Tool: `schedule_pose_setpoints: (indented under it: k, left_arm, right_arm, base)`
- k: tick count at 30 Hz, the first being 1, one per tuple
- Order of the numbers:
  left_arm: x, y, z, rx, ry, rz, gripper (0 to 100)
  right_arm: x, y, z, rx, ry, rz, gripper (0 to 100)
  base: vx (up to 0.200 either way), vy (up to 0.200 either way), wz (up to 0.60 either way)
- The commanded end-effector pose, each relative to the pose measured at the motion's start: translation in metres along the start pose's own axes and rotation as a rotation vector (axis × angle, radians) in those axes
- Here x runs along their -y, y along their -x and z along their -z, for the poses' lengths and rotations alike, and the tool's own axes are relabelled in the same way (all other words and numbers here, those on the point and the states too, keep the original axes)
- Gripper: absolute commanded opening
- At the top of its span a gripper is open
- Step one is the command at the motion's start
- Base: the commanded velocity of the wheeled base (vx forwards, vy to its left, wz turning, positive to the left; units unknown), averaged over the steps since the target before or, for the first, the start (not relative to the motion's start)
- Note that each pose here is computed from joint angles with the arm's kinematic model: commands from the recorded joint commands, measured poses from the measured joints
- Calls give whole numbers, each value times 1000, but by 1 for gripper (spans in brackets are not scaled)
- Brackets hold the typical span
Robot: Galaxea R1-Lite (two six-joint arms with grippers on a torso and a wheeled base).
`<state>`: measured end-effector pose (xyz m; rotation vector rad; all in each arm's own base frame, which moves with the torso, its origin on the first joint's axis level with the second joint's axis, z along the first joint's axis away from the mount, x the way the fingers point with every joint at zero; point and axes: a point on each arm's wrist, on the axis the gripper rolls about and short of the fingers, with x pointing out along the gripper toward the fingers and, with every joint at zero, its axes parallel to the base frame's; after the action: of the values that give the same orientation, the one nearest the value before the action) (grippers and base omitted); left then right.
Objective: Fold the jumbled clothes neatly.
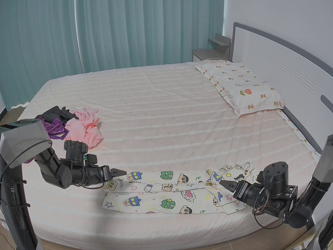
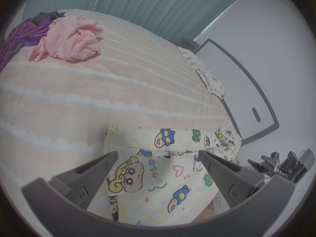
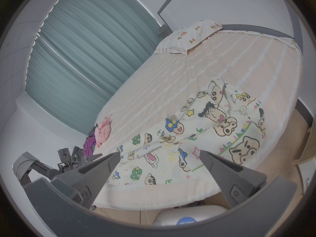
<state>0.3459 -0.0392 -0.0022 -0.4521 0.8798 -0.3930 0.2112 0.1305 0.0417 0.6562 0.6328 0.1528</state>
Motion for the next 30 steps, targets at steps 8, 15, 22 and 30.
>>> schedule_pose_setpoints:
  k: [8, 15, 22, 30]
  left_arm:
    - [-4, 0, 5, -53, -34, -24, 100]
    - [-7, 0, 5, -59, -43, -31, 100]
    - [-14, -9, 10, -72, -74, -87, 100]
    - [-12, -12, 4, -53, -80, -79, 100]
  right_arm:
    - [7, -2, 6, -4, 5, 7, 100]
    - [7, -2, 7, -5, 5, 6, 100]
    - [7, -3, 7, -6, 6, 7, 100]
    - [7, -3, 7, -8, 4, 7, 100]
  base:
    - [0, 0, 0]
    - [0, 0, 0]
    - [0, 0, 0]
    - [0, 0, 0]
